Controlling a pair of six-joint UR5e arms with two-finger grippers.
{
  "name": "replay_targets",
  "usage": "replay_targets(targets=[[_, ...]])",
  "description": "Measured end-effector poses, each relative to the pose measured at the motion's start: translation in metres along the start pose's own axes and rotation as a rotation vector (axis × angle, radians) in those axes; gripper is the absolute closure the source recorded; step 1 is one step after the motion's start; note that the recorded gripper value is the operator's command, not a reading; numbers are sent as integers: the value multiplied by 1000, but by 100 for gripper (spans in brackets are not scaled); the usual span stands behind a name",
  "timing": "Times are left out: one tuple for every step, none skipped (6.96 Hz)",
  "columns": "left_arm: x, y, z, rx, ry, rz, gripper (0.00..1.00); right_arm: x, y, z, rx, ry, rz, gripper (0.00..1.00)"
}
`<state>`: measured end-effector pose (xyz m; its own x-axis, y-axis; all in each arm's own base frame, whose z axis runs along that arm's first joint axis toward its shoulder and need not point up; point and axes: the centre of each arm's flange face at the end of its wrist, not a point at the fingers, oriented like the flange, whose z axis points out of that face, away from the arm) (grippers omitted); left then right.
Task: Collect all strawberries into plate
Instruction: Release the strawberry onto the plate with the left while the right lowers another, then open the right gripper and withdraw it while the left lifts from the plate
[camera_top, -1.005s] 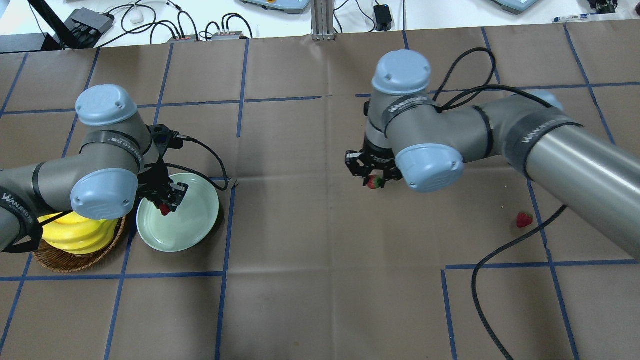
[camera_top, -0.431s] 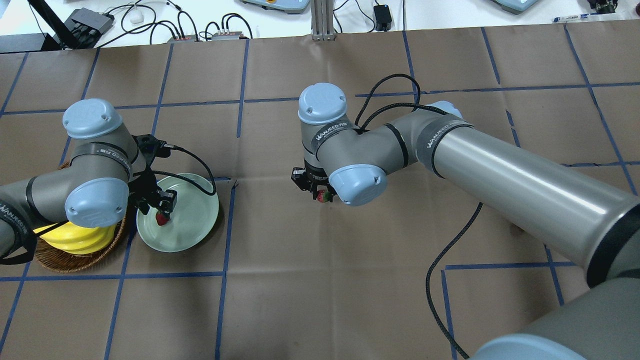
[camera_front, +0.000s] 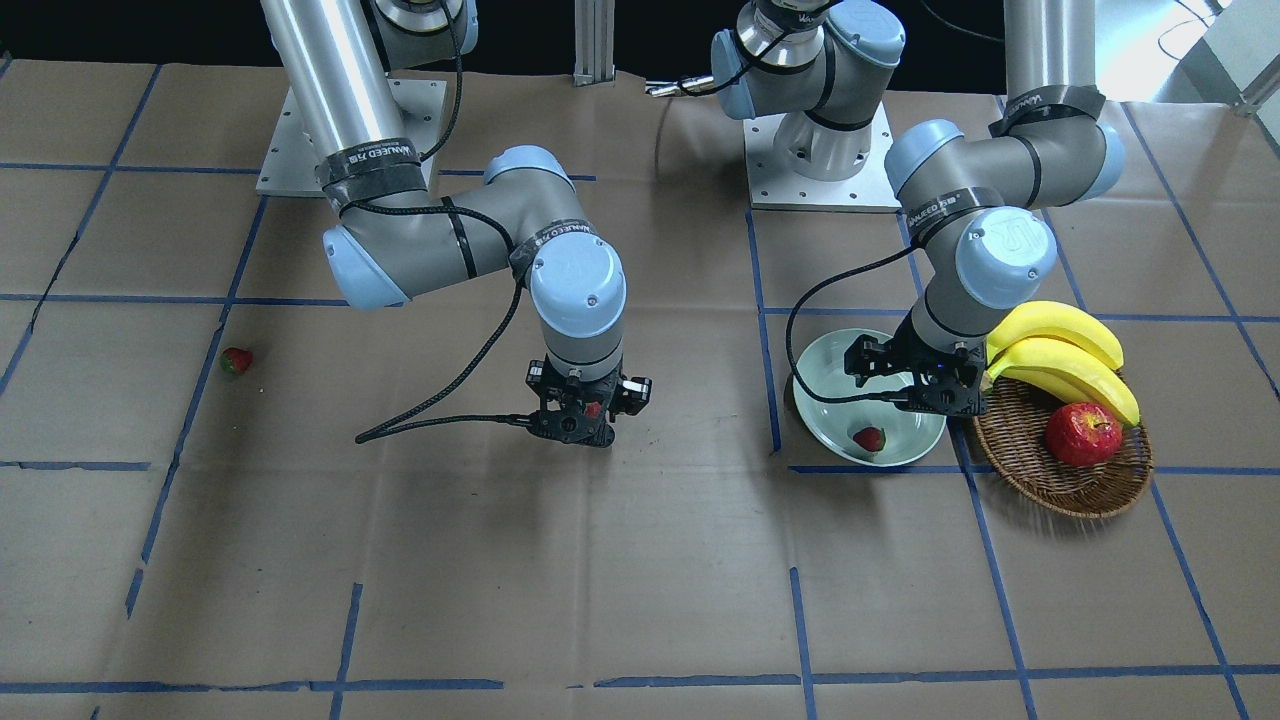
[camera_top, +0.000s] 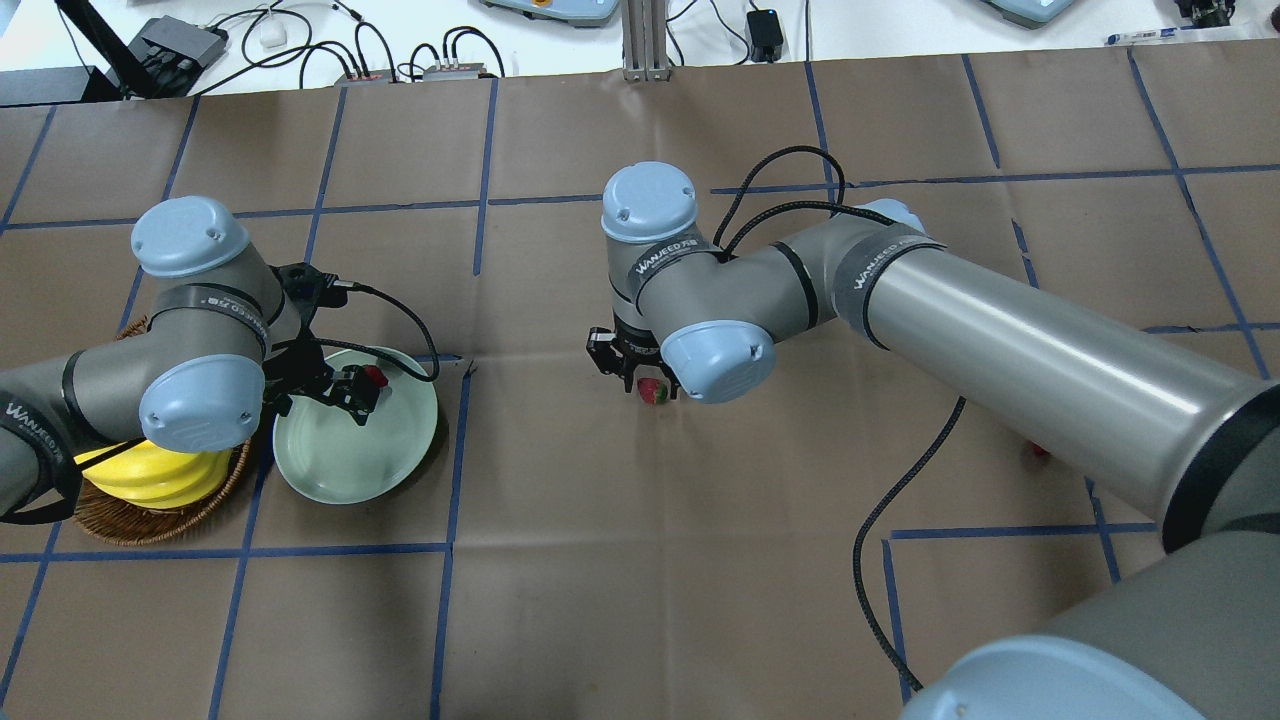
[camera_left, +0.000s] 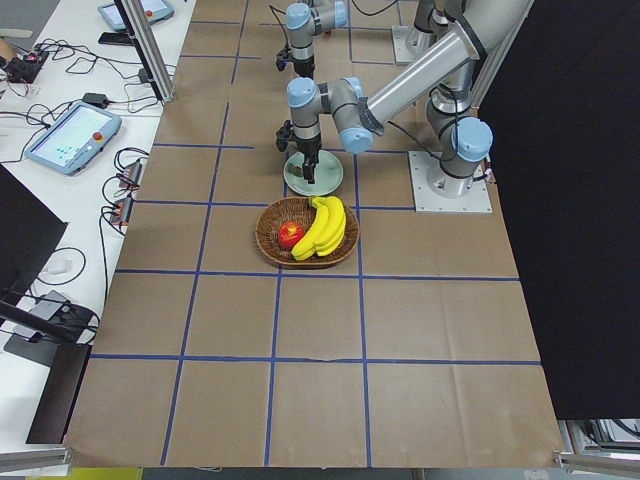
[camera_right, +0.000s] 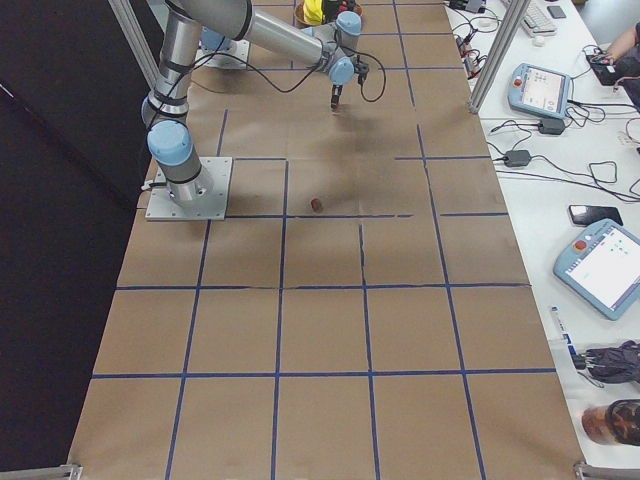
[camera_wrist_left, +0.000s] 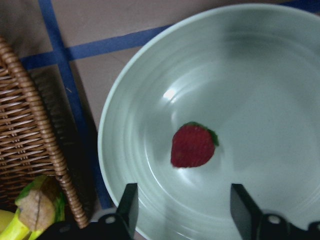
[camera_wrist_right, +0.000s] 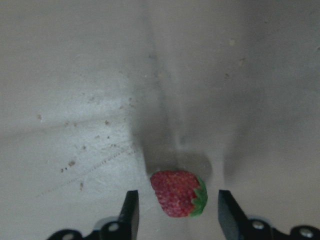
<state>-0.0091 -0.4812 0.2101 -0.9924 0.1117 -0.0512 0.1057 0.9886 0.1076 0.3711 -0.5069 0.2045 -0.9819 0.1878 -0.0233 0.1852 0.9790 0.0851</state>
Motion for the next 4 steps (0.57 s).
replay_targets(targets=[[8, -2, -2, 16, 31, -26, 1, 3, -1, -22, 16, -12, 1, 0], [22, -5, -6, 28, 41, -40, 1, 12, 0, -53, 26, -19, -13, 0], [44, -9, -13, 42, 51, -52, 1, 36, -3, -90, 27, -19, -37, 0], [74, -13, -21, 57, 75, -76, 1, 78, -10, -126, 19, -13, -54, 0]])
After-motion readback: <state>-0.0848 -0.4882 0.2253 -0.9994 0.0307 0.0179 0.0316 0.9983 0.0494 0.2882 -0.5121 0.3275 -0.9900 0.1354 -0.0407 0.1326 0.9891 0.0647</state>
